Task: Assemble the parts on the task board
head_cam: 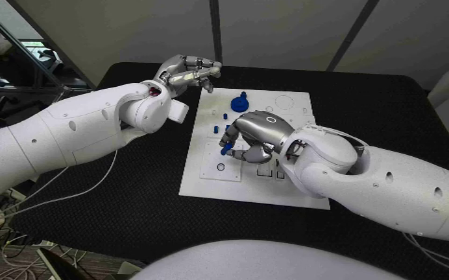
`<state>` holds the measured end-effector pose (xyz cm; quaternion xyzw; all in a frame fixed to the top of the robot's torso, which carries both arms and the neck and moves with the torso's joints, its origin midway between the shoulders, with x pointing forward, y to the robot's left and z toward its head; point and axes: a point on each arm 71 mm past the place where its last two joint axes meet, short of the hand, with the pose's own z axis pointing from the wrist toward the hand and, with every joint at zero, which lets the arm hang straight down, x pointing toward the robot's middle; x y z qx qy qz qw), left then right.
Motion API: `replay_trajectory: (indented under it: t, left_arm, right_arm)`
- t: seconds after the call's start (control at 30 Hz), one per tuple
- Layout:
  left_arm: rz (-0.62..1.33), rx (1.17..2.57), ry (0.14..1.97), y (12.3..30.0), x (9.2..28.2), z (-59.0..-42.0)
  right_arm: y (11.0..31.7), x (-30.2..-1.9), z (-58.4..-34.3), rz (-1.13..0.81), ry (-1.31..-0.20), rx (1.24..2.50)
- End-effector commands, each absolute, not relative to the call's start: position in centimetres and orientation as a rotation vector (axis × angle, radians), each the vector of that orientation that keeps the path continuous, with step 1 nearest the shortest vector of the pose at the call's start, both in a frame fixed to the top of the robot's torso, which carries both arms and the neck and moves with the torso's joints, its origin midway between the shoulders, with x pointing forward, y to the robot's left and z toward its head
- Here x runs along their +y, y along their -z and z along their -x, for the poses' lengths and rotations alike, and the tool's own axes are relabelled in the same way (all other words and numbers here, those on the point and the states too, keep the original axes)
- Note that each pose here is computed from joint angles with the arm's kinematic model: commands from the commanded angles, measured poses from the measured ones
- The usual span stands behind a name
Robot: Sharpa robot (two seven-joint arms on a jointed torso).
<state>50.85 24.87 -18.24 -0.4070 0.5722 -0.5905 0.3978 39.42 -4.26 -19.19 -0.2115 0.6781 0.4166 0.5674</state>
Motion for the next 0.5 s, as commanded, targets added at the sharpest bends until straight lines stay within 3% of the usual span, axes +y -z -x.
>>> replay_trajectory:
  t: [0.03,0.5]
  left_arm:
    - [1.025,1.451,1.515,18.1,24.6,-50.9]
    - [1.025,1.454,1.520,18.1,24.3,-50.9]
  right_arm:
    - [19.6,-3.6,-39.1,0.536,-1.010,1.602]
    - [21.7,-3.0,-39.2,0.576,-0.988,1.659]
